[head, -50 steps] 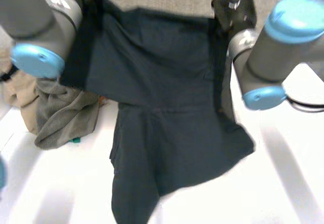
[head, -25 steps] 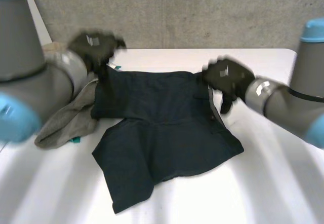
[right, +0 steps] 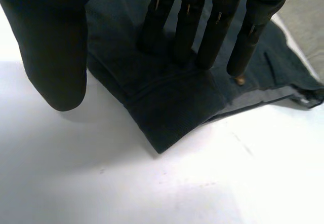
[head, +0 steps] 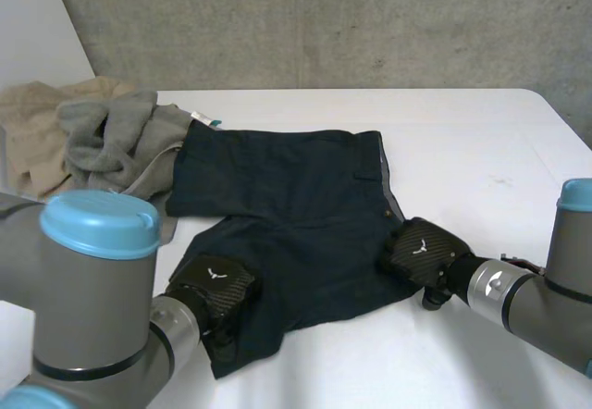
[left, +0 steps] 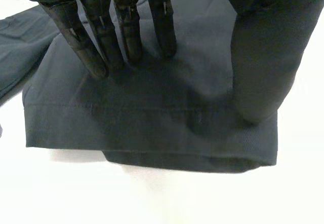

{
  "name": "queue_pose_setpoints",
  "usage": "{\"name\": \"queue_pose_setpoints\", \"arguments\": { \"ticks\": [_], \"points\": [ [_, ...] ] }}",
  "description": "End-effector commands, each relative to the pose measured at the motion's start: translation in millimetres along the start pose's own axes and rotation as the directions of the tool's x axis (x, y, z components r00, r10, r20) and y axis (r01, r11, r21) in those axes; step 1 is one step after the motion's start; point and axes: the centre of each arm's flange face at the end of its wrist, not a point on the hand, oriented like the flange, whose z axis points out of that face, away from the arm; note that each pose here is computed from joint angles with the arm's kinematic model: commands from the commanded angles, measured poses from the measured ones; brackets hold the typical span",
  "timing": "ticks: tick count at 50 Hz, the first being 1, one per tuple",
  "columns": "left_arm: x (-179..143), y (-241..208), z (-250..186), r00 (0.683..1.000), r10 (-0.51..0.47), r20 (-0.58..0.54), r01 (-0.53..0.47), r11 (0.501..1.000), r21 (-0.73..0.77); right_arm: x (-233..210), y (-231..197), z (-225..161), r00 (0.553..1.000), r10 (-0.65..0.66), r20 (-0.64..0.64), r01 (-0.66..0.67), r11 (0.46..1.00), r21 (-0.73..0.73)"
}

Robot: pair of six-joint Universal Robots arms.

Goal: Fold the laundry.

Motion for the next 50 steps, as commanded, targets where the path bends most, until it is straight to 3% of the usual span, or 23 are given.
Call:
{"name": "queue_pose_setpoints", "arguments": {
  "ticks": [1, 13, 20, 28, 36, 40, 50],
  "points": [
    [7, 11, 20, 0.999, 0.036, 0.02, -0.035, 0.999, -0.026, 3, -2, 10, 0.997, 0.012, -0.079, -0.006, 0.997, 0.074],
    [13, 10, 31, 0.983, 0.153, 0.103, -0.157, 0.987, 0.03, 5, -4, 21, 0.994, 0.007, -0.112, 0.007, 0.992, 0.122],
    [10, 4, 28, 0.981, 0.142, 0.133, -0.15, 0.987, 0.058, 3, -7, 19, 0.994, 0.017, -0.107, -0.005, 0.993, 0.115],
    [9, -11, -17, 0.991, 0.128, 0.04, -0.131, 0.986, 0.1, 13, -30, -27, 0.997, 0.028, -0.074, -0.027, 0.999, 0.019],
    [12, 4, -52, 0.984, 0.128, -0.125, -0.138, 0.987, -0.077, 13, -39, -87, 0.997, 0.012, 0.078, 0.004, 0.982, -0.191],
    [16, 7, -61, 0.974, 0.125, -0.191, -0.148, 0.982, -0.115, 9, -45, -103, 0.988, 0.036, 0.148, -0.001, 0.974, -0.228],
    [-9, -17, -30, 0.993, 0.088, -0.082, -0.093, 0.994, -0.061, 5, -52, -71, 0.982, 0.157, 0.104, -0.14, 0.978, -0.153]
  ]
}}
